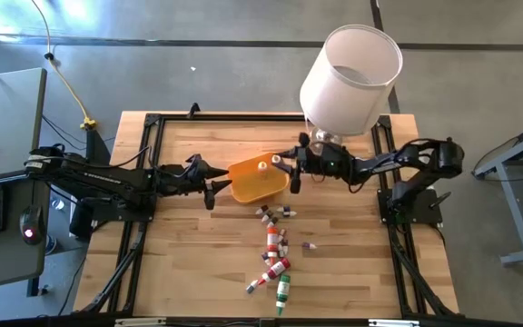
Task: Pick & Place food coloring
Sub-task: Put the large yellow food coloring bottle into the yellow bin
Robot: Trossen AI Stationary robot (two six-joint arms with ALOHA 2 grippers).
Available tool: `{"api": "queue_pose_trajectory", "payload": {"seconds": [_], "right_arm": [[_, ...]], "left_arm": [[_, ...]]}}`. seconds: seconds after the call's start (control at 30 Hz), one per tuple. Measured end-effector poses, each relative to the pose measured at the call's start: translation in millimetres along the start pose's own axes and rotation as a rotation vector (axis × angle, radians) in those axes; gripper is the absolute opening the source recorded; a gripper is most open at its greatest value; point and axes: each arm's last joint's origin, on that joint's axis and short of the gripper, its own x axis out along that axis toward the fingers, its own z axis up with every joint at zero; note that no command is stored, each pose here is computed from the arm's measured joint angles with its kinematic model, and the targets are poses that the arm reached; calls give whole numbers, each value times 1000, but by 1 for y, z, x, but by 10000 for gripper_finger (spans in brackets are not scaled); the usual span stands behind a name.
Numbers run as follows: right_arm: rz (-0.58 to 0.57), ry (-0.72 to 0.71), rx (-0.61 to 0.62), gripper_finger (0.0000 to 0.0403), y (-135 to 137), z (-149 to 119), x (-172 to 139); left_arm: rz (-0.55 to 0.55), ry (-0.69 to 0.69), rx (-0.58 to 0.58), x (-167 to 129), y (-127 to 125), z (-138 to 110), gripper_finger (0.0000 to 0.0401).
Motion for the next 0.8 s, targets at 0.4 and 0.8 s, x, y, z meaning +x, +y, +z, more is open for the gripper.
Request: {"api": "queue_pose_trajectory", "payload": {"seconds": [0.4, 0.8], "right_arm": [[153, -180, 36, 122, 7, 3, 8], [329, -215, 140, 123, 43, 51, 38]], "left_arm": [[-54, -126, -61, 0, -4, 12, 169], [-183, -183, 39, 30, -23, 23, 169]]}}
